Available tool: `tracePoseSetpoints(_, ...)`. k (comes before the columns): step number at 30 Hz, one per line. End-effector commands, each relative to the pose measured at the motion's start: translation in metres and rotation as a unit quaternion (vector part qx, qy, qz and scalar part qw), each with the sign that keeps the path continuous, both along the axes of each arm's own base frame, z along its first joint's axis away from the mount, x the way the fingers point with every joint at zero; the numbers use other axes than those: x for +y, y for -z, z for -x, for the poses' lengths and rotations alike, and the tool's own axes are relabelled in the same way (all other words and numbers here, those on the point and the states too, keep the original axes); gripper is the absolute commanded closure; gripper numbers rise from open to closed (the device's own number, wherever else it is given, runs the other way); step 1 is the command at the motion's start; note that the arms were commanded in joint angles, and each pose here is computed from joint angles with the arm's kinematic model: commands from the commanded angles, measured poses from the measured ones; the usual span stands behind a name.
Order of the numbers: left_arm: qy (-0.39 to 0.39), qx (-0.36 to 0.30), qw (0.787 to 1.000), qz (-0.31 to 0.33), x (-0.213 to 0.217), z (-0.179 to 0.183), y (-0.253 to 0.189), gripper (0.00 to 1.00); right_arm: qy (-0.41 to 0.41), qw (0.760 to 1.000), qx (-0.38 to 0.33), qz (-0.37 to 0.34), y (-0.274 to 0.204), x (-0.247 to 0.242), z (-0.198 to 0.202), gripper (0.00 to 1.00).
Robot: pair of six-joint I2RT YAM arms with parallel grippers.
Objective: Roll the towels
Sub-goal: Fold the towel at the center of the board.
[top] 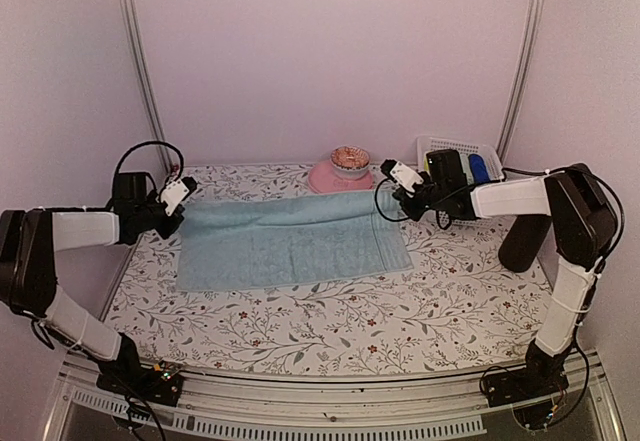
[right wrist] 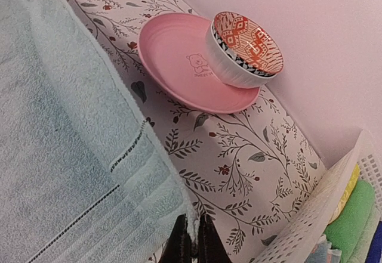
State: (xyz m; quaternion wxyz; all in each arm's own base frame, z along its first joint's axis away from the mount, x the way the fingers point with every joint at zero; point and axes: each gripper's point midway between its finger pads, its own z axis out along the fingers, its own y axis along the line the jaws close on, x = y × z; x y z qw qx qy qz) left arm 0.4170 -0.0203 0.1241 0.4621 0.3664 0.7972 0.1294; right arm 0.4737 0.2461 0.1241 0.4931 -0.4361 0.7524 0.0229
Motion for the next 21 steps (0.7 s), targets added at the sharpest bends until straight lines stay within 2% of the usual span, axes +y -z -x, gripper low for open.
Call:
tracePoseSetpoints(1, 0.067, 0.026, 0.997, 0.003, -0.013, 0.035, 0.016, 1.0, -0.028, 1.0, -0.007, -0.001, -0.004, -0.001, 0.018, 0.98)
tracePoseSetpoints(15, 0.141, 0.056, 0.988, 0.0, -0.016, 0.101, 0.04, 1.0, -0.048, 0.999, 0.02, 0.012, 0.018, -0.016, 0.062, 0.98)
tracePoseSetpoints(21, 0.176, 0.083, 0.981, 0.008, -0.026, 0.117, 0.052, 1.0, -0.04, 0.998, 0.032, 0.024, 0.031, -0.022, 0.066, 0.98)
